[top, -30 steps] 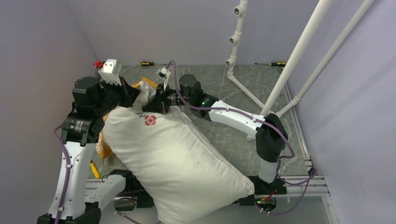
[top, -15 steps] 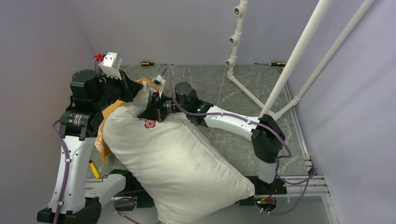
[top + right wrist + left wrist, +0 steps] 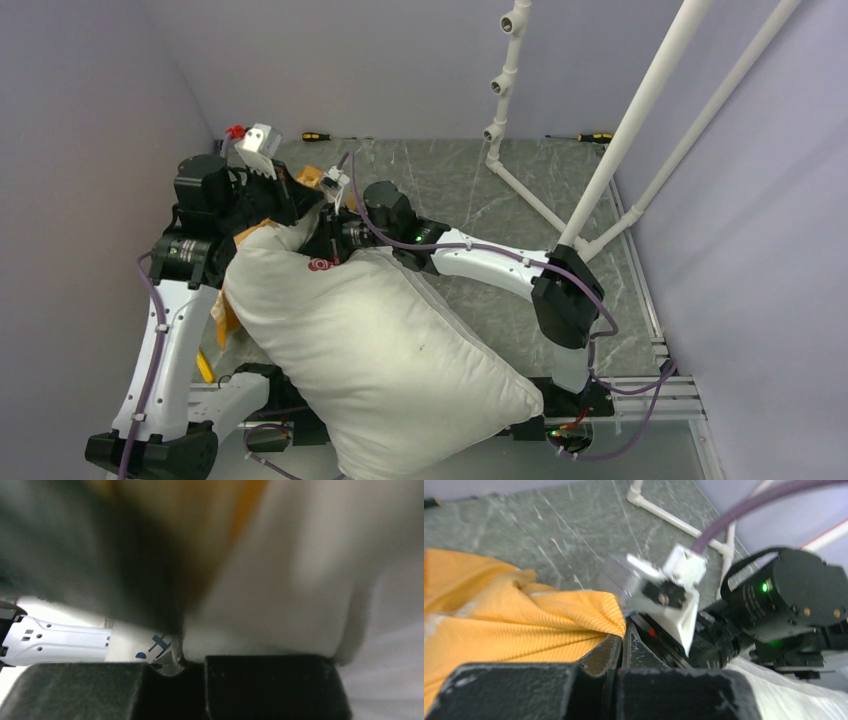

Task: Put the pillow into the pillowcase
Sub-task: Stuff the pillow into the pillowcase.

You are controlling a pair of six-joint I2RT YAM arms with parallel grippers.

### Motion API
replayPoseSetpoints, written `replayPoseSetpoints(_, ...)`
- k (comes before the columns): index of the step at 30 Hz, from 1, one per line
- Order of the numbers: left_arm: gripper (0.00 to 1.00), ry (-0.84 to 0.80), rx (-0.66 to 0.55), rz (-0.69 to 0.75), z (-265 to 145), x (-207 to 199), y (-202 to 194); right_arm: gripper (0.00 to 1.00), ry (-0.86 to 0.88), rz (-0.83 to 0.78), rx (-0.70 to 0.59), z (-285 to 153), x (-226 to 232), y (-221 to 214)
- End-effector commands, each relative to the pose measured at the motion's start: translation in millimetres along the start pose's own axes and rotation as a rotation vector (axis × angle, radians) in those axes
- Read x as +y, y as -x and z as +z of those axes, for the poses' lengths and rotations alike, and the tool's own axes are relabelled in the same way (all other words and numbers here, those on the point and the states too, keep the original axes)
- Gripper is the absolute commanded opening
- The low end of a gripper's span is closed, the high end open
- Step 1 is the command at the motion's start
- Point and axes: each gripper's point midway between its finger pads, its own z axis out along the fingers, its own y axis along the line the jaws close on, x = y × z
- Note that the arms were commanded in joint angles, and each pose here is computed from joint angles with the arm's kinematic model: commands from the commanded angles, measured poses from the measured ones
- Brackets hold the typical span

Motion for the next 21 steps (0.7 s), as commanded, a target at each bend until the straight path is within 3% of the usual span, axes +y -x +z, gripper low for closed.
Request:
replayPoseSetpoints(1,0.00,-0.269,-0.029,0.016,-13.4,-51.6,-7.1,0.10,-0.096,0.122,0.094,-3.6,-20.0,-28.7)
replayPoseSetpoints(6,0.00,-0.077,-0.010,0.001,-16.8,-17.2,-43.1,0.57,-0.187,0.044,0.038,-40.8,-4.1,-4.9)
replayPoseSetpoints(10,0.00,0.043,-0.035,0.000,-21.0,2.2,-46.3,0.79,-0.293,-0.048,-0.013,-79.9,3.5,8.8)
replayPoseSetpoints(14,0.00,0.083,-0.050,-0.009,-22.7,7.9,-43.5,0.87,-0.376,-0.137,-0.069,-107.0,0.8,22.0)
replayPoseSetpoints(21,0.00,0.065,-0.054,-0.016,-23.0,4.1,-42.7,0.87,-0.400,-0.182,-0.129,-104.6,-20.8,61.8)
